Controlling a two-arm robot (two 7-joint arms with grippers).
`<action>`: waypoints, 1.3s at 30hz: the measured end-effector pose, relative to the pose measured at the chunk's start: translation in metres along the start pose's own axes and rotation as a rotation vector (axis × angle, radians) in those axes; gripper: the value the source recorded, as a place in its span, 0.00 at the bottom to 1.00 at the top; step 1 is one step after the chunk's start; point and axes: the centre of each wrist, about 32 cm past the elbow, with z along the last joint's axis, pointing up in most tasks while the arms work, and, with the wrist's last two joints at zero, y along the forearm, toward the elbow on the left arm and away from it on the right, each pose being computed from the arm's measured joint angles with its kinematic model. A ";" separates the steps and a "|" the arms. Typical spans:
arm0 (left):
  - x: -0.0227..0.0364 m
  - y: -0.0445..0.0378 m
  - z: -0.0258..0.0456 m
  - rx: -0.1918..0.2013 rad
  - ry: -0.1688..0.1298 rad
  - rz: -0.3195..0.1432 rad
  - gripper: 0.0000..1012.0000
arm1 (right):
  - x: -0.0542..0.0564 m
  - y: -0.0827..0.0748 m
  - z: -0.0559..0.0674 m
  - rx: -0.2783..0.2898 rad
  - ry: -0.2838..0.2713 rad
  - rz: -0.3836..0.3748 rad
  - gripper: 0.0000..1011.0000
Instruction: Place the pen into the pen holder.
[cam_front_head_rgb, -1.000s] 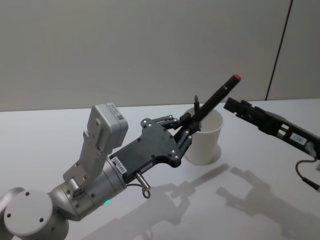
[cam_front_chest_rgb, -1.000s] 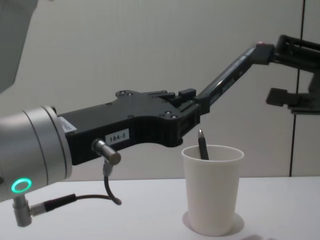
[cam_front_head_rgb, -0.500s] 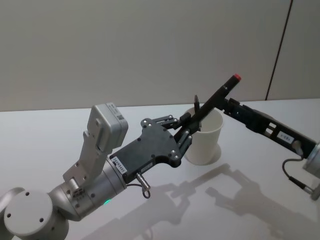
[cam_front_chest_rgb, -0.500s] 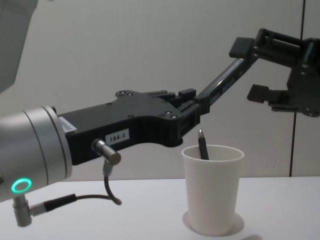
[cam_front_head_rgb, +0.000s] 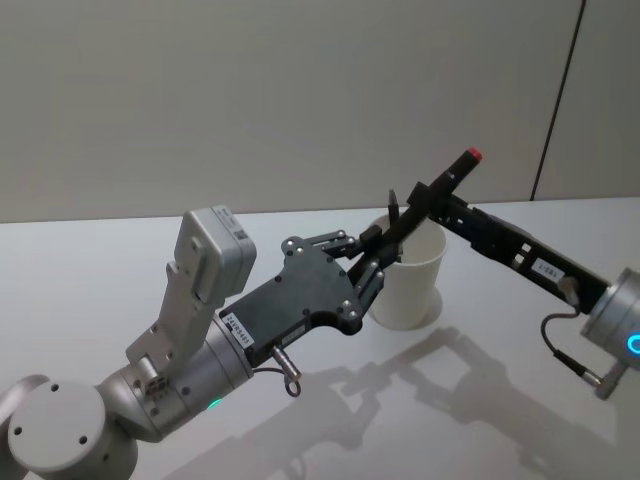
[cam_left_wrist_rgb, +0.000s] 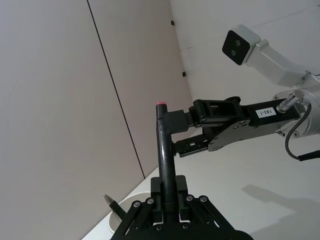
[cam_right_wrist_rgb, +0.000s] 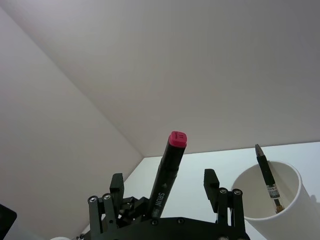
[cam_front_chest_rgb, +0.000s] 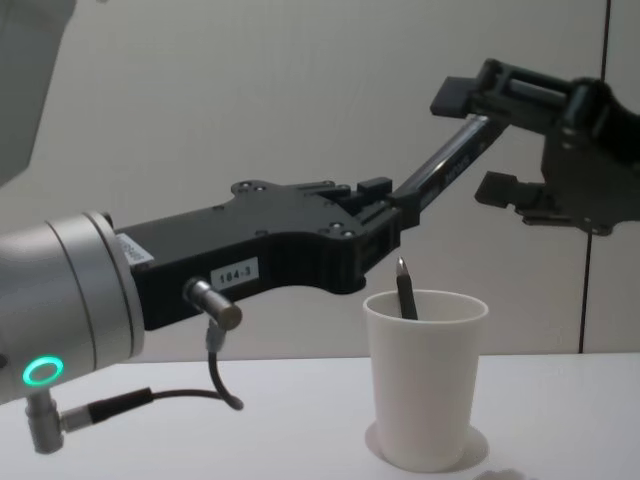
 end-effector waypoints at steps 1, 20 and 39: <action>0.0000 0.0000 0.0000 0.000 0.000 0.000 0.17 | -0.001 0.001 0.000 0.001 0.001 -0.003 0.99; 0.0000 0.0000 0.0000 0.000 0.000 0.000 0.17 | -0.007 0.011 -0.007 0.006 0.048 -0.042 0.99; 0.0000 0.0000 0.0000 0.000 0.000 0.000 0.17 | -0.005 0.011 -0.008 0.020 0.079 -0.048 0.99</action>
